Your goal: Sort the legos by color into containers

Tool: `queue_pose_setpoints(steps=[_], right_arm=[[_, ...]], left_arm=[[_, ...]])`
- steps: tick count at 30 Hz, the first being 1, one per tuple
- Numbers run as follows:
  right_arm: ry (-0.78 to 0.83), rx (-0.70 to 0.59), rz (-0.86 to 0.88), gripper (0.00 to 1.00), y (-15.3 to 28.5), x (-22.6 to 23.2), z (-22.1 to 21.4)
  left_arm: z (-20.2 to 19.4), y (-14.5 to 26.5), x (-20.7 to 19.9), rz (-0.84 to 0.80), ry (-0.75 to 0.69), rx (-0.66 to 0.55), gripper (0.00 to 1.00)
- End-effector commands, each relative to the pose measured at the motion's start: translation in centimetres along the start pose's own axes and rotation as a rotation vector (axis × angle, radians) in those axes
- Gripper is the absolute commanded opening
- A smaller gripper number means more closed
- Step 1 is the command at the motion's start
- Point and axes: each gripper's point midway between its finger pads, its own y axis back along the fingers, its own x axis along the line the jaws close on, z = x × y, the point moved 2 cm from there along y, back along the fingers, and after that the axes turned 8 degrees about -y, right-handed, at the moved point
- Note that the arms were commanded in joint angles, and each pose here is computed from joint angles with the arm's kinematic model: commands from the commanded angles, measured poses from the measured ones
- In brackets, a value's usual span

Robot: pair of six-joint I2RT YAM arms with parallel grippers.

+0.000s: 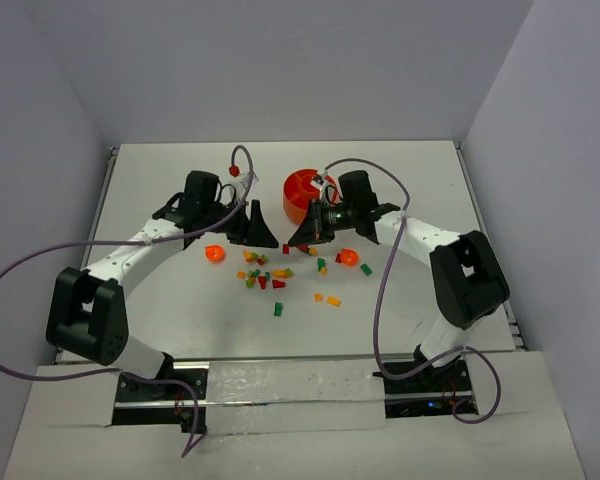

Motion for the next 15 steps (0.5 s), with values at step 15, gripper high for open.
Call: queue_pose_setpoints(steps=[15], right_arm=[[-0.053,-0.103,-0.076,0.0,0.3,2.9,1.1]], left_arm=[[-0.4,-3.1,-0.5,0.187,-0.116,0.031,0.55]])
